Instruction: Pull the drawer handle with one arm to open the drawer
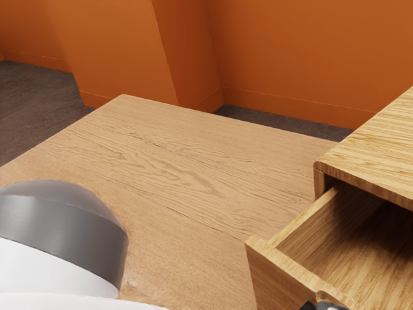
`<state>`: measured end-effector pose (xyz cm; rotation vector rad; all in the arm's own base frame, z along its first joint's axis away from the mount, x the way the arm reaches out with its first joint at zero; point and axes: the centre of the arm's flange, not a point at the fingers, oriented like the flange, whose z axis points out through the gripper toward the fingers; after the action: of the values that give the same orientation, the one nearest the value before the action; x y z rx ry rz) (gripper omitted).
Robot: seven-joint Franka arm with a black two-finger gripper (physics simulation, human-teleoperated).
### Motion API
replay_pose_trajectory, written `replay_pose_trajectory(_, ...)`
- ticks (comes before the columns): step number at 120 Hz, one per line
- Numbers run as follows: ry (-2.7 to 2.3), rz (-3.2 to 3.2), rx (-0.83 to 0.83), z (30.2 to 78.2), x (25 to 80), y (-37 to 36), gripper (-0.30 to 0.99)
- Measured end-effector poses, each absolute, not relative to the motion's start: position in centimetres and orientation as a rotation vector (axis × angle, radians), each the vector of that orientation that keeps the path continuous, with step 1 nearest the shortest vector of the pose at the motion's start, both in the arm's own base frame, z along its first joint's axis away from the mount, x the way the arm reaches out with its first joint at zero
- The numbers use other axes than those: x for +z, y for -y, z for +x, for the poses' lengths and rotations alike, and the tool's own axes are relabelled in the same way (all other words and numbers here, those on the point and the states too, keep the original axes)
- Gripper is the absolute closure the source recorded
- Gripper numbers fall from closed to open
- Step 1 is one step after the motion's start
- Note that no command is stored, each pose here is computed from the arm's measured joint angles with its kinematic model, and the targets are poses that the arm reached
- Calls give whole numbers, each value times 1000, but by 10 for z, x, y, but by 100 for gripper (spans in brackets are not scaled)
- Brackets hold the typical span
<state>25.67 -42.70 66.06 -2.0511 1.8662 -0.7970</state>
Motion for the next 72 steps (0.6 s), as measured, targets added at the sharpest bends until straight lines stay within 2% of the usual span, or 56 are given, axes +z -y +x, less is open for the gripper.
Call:
replay_pose_trajectory(27, -1899, -2048, -809, 232, 660, 430, 28)
replay_pose_trajectory(55, -1878, -2078, -816, 238, 664, 424, 26)
replay_pose_trajectory(59, -1847, -2104, -847, 240, 685, 416, 22)
replay_pose_trajectory(72, -1600, -2345, -923, 244, 803, 347, 14)
